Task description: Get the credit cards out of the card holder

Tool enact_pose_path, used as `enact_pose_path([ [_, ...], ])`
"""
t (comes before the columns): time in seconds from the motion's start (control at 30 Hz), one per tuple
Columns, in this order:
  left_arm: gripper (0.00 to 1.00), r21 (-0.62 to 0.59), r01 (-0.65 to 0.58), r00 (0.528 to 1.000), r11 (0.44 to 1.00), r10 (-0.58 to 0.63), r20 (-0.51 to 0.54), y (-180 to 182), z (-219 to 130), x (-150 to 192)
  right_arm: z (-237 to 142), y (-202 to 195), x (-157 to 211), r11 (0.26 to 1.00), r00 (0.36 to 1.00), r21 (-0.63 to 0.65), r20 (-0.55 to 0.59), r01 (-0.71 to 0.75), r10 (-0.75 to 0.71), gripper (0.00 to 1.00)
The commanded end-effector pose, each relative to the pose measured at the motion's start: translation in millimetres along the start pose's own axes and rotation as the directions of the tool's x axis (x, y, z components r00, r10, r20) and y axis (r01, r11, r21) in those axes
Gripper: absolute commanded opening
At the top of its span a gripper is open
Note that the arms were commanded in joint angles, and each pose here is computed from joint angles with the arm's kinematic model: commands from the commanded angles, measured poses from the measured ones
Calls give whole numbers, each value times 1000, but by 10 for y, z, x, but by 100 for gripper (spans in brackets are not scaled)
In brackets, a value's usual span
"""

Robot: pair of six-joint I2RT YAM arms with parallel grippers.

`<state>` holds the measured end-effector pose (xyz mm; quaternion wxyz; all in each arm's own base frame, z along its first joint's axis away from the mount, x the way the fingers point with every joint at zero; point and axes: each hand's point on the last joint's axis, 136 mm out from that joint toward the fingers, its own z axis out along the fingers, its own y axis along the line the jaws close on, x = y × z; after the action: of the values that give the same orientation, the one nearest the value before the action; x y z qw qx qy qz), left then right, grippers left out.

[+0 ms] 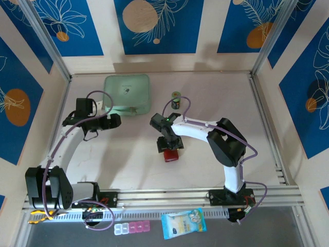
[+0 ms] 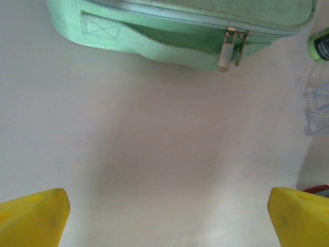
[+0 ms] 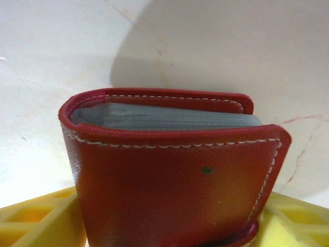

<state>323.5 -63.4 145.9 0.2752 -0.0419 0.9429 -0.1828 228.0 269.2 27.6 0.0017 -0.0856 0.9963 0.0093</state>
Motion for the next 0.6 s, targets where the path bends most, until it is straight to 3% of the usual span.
enact_pose_path([
  [0.0,97,98,81,996,992,-76,-54,-225,21,84,3,-22,103,997,997,20,-15,-72,72,76],
  [0.33,92,232,207,973,950,-175,-150,-769,157,389,-373,-21,89,997,996,-35,50,-70,72,84],
  [0.57,84,302,184,971,936,-125,-203,-1315,299,682,-590,-108,160,986,991,-140,90,-86,99,77],
])
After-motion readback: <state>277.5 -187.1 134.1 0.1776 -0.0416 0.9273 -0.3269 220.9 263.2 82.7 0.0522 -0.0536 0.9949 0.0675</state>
